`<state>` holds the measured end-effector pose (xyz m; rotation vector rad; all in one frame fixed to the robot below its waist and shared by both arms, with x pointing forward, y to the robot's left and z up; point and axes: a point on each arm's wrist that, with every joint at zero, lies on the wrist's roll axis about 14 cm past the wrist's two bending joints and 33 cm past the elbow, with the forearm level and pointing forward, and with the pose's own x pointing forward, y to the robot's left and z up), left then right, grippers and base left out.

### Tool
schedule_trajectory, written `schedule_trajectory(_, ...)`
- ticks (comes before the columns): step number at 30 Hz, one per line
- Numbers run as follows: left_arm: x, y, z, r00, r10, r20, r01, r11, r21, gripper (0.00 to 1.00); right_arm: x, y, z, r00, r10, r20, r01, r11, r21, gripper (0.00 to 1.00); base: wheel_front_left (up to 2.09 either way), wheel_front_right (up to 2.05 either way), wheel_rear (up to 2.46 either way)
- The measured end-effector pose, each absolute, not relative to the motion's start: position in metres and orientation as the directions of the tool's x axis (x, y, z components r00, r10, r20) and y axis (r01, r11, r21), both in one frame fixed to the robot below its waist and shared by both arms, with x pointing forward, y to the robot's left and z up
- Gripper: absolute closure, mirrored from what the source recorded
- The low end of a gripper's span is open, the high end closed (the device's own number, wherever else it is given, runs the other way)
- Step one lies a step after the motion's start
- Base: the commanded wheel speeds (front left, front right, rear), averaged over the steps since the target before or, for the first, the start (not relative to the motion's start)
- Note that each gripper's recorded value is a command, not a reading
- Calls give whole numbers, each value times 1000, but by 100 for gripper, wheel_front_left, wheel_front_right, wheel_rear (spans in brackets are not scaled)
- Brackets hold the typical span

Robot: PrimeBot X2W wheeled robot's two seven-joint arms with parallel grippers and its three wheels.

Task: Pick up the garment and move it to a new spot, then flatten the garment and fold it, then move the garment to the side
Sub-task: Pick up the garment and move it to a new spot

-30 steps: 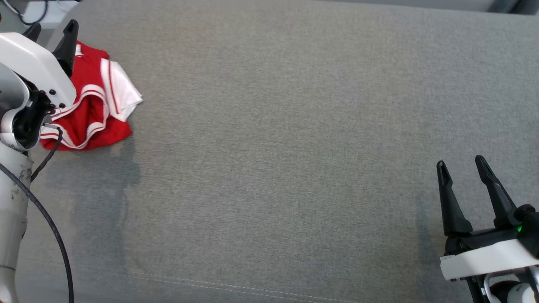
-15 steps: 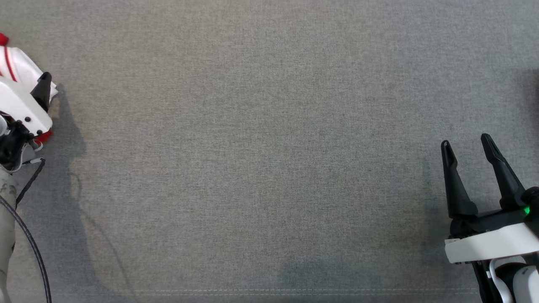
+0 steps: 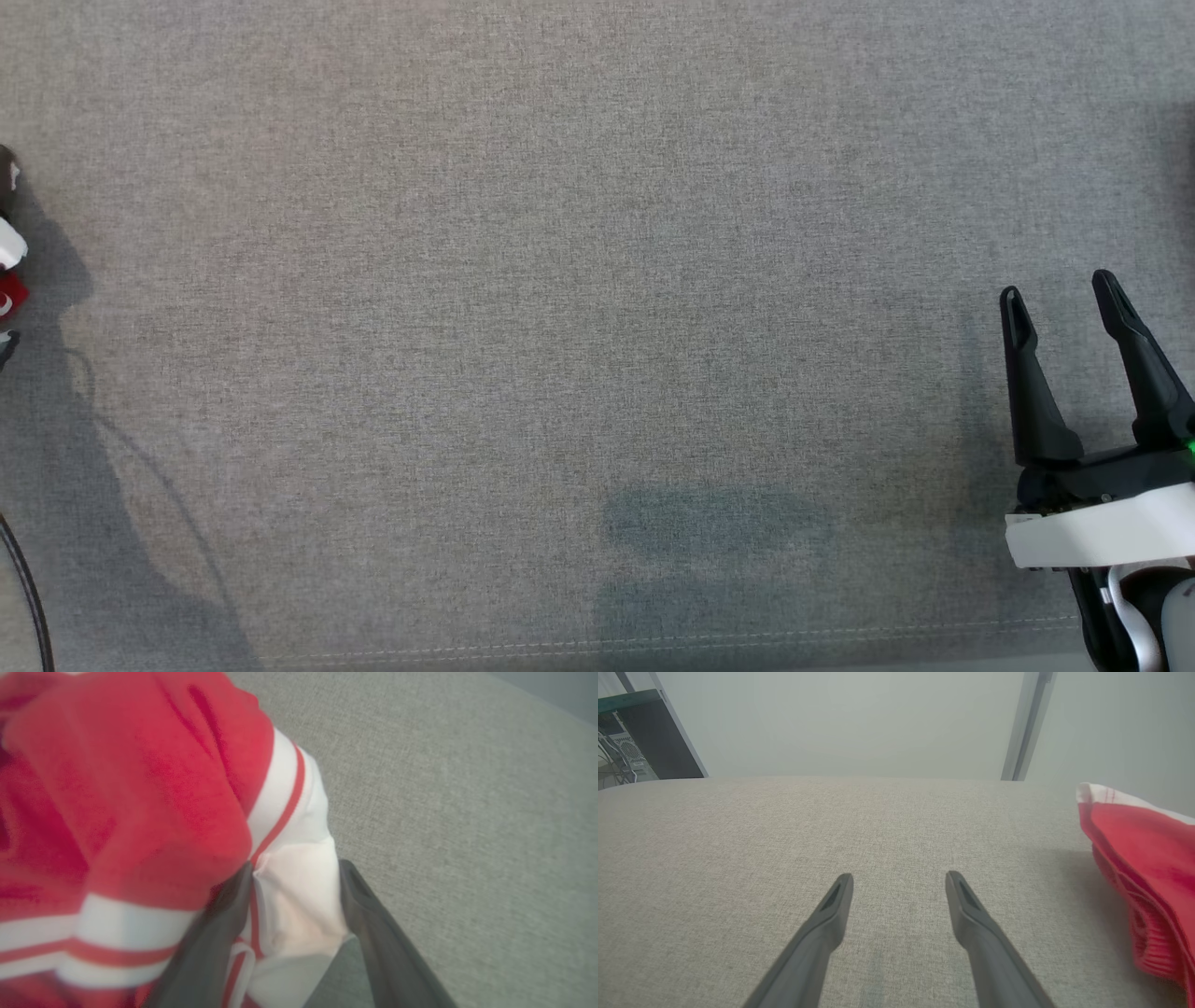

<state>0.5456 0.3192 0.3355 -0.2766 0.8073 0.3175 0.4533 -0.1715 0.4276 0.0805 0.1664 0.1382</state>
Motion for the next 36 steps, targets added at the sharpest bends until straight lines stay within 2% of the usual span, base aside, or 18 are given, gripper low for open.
schedule_trajectory(1, 546, 320, 335, 647, 177, -741, -382, 917, -114, 100, 453, -172, 427, 977, 143, -160, -129, 987, 91, 0, 0, 0, 0)
schedule_trajectory(8, 546, 329, 347, 674, 210, -708, -372, 925, -78, 100, 457, -174, 433, 981, 134, -142, -122, 989, 88, 0, 0, 0, 0)
schedule_trajectory(15, 576, 336, 424, 842, 227, -490, -284, 958, -44, 100, 460, -162, 448, 981, 165, -101, -154, 982, 109, 0, 0, 0, 0)
schedule_trajectory(20, 591, 319, 491, 940, 173, -293, -189, 982, -28, 100, 460, -153, 463, 981, 182, -62, -173, 977, 128, 0, 0, 0, 0)
schedule_trajectory(23, 591, 289, 520, 978, 90, -187, -101, 994, -47, 100, 456, -149, 471, 982, 184, -43, -176, 974, 139, 0, 0, 0, 0)
schedule_trajectory(29, 564, 195, 529, 987, -131, -96, 122, 988, -92, 100, 450, -159, 483, 989, 147, -15, -143, 979, 145, 0, 0, 0, 0)
schedule_trajectory(36, 512, 41, 504, 871, -474, -128, 442, 871, -215, 100, 438, -183, 487, 998, 66, -5, -64, 986, 151, 0, 0, 0, 0)
